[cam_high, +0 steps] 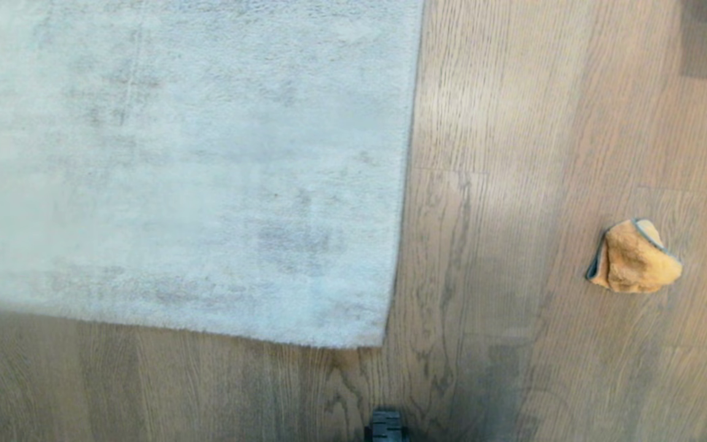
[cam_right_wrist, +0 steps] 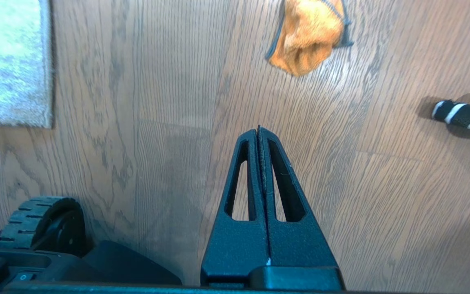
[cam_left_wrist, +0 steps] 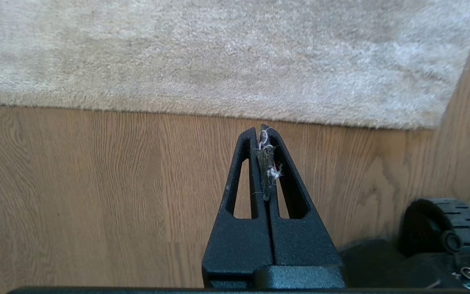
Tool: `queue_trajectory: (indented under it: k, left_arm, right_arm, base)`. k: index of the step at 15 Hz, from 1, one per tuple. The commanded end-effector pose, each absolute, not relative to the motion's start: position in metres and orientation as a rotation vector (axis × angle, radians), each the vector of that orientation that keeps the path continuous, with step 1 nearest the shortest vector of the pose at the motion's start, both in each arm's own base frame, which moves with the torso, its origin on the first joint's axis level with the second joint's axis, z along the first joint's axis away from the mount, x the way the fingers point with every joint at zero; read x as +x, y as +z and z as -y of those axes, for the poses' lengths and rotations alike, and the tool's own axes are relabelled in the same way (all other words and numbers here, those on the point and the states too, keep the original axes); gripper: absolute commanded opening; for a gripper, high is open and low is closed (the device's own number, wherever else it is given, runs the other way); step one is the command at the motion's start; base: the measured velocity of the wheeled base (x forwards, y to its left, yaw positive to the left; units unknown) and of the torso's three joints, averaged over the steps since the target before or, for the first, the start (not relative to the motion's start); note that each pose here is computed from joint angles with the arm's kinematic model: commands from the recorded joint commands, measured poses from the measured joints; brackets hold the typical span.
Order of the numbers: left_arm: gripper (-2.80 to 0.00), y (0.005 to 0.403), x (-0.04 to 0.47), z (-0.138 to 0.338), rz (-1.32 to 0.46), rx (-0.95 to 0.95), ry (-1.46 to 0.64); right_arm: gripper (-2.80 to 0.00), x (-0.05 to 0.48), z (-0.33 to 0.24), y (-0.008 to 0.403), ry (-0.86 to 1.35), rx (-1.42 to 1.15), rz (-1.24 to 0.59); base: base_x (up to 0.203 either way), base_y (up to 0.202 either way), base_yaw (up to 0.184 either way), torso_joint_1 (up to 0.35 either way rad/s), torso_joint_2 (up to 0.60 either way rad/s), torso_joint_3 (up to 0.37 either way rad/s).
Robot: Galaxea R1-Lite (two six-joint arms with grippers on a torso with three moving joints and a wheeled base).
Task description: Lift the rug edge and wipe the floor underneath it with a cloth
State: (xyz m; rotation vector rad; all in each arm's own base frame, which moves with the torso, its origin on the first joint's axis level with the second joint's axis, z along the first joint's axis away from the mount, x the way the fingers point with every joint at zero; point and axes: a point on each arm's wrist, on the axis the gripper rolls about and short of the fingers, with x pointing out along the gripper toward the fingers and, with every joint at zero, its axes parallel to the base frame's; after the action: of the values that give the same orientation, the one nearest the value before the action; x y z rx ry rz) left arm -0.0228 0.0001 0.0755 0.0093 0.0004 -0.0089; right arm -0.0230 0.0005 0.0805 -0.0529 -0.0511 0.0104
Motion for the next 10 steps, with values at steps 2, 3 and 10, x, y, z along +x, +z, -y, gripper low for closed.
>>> queue_trajectory:
  k: [2,3,10]
  left_arm:
    - [-2.8,0.0755,-0.0228,-0.0001,0.0,0.003,-0.009]
    - [-2.8,0.0753,-0.0228,-0.0001,-0.001,0.003,-0.009]
    - [-2.8,0.0755,-0.0228,-0.0002,0.0,0.002,-0.005]
  right_arm:
    - [-2.8,-0.0229,-0.0005,0.0807,0.011,-0.054,0.051]
    - [-2.8,-0.0229,-0.0005,0.0807,0.011,-0.054,0.051]
    - [-2.8,-0.0229,-0.0005,0.0807,0.011,-0.054,0.051]
  base:
    - [0.0,0.0,0.0,0.003,0.0,0.199]
    - [0.0,0.0,0.0,0.003,0.01,0.19]
    - [0.0,0.0,0.0,0.004,0.0,0.204]
